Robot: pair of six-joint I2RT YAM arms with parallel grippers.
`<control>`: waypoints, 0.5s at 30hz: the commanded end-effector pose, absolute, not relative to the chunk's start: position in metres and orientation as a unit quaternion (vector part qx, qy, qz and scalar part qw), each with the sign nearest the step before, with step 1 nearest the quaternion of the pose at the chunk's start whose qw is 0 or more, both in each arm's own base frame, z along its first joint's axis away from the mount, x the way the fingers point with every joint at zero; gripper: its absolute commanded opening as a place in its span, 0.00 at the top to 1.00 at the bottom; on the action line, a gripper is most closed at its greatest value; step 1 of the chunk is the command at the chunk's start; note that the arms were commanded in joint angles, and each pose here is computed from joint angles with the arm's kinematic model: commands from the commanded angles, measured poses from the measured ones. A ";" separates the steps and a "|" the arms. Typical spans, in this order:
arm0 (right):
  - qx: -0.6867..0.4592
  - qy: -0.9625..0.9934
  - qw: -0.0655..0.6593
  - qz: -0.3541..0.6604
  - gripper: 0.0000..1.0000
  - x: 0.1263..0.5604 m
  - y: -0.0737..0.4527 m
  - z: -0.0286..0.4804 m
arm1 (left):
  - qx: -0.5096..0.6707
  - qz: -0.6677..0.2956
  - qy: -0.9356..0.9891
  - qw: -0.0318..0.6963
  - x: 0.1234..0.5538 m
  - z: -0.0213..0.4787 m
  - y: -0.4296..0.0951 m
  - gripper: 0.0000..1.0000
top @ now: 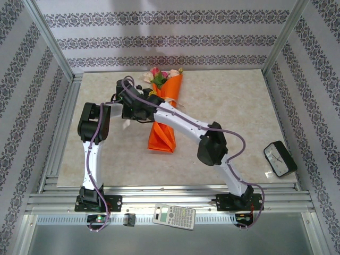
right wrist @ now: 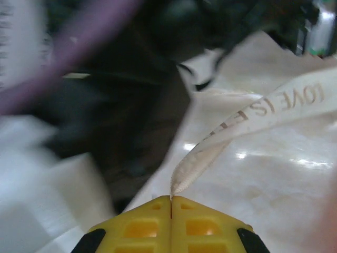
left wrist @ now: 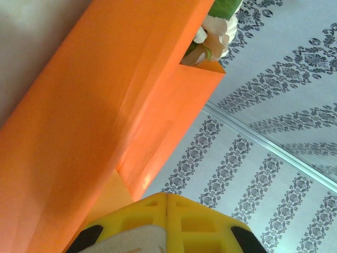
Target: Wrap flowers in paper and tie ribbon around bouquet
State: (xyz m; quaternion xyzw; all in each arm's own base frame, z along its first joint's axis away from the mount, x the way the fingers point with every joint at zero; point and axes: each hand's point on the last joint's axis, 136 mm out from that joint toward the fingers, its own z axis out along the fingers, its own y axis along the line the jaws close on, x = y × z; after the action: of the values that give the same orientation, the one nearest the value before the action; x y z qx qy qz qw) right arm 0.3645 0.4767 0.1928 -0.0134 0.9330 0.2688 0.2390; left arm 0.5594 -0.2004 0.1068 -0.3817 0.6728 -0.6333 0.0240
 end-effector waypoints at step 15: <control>-0.135 0.886 0.163 0.412 1.00 0.327 0.467 0.262 | -0.342 -0.653 0.675 0.035 0.556 0.132 -0.224 1.00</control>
State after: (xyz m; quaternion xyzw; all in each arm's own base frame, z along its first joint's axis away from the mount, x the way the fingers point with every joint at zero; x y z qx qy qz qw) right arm 0.3366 0.4660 0.2471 -0.1116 0.9025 0.3745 0.1814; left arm 0.5546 -0.2167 0.1091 -0.3700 0.6778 -0.6351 0.0169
